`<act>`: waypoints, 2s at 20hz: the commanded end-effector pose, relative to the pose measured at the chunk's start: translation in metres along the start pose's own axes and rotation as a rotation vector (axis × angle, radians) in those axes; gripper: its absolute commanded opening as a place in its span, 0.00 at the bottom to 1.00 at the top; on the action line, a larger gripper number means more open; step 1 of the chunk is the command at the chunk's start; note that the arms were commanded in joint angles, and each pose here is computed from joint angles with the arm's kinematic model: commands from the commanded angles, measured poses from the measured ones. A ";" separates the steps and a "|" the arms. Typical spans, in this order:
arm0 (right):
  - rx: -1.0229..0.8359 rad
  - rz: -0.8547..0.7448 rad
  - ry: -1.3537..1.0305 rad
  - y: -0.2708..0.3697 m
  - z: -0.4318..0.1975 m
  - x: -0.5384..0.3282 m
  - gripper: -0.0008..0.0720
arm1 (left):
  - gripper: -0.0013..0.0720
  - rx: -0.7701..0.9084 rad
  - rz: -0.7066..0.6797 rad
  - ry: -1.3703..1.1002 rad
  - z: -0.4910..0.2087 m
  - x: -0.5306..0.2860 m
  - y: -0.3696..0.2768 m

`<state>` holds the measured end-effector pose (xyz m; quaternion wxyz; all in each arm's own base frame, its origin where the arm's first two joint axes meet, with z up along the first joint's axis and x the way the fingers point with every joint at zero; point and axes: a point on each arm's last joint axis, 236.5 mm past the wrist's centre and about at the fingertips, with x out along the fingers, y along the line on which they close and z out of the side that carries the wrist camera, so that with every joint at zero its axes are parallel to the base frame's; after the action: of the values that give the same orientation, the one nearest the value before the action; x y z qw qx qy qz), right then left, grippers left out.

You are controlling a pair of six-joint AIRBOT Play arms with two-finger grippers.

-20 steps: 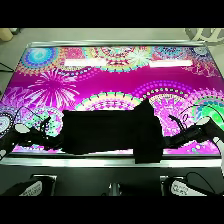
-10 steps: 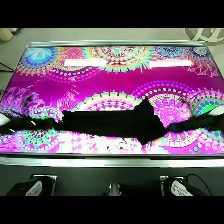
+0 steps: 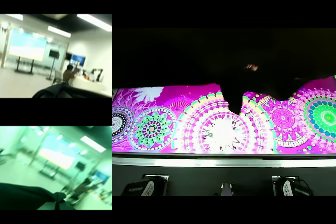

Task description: Fold the shirts.

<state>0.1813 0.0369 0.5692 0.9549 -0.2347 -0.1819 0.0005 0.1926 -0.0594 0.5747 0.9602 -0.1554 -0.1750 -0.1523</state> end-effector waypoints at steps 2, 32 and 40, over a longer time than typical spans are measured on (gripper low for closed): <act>-0.074 -0.149 -0.079 -0.021 0.051 -0.049 0.03 | 0.05 0.026 -0.035 -0.076 0.036 -0.029 -0.030; 0.552 0.647 1.122 0.280 -0.572 0.183 0.22 | 0.20 -0.621 0.557 1.235 -0.615 -0.020 0.246; 0.471 0.794 1.644 0.186 -0.601 0.028 0.51 | 0.68 -0.570 0.577 1.735 -0.588 -0.148 0.263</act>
<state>0.5039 -0.0346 0.0242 0.8212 -0.0154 0.5389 0.1872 0.3818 0.0000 -0.0507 0.7517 -0.2804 0.5970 -0.0006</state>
